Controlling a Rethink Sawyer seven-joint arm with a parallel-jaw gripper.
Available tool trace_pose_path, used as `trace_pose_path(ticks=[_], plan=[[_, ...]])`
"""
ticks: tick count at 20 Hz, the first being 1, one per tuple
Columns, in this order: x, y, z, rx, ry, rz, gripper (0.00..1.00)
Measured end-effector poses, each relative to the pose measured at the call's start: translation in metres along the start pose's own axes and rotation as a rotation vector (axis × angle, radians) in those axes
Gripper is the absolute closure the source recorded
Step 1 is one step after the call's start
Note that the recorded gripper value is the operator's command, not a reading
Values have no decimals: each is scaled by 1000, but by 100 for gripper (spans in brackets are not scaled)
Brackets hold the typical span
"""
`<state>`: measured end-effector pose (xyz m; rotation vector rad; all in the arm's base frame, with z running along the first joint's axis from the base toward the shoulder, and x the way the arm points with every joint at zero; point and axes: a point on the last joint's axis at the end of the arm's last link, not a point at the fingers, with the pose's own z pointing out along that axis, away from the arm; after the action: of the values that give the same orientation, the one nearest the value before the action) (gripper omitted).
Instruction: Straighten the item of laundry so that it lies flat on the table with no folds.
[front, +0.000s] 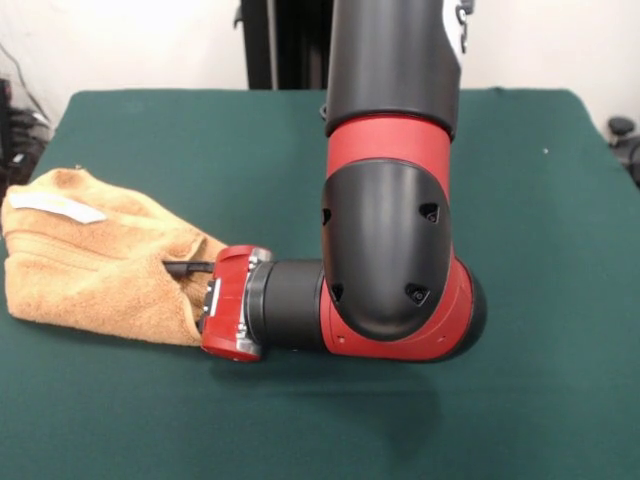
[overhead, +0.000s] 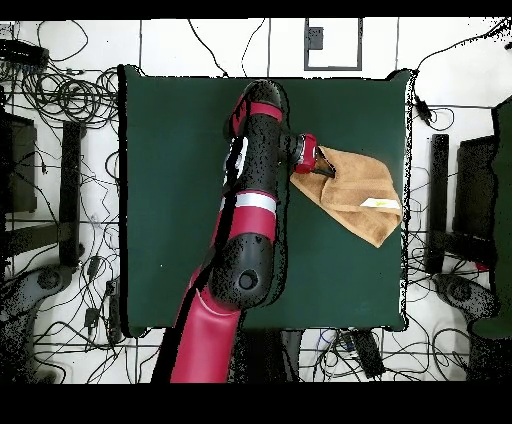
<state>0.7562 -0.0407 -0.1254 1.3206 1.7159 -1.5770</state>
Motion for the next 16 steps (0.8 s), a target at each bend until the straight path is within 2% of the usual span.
trace_pose_path(ticks=[16], plan=[[4,-6,-3,22,-14,-4,0]])
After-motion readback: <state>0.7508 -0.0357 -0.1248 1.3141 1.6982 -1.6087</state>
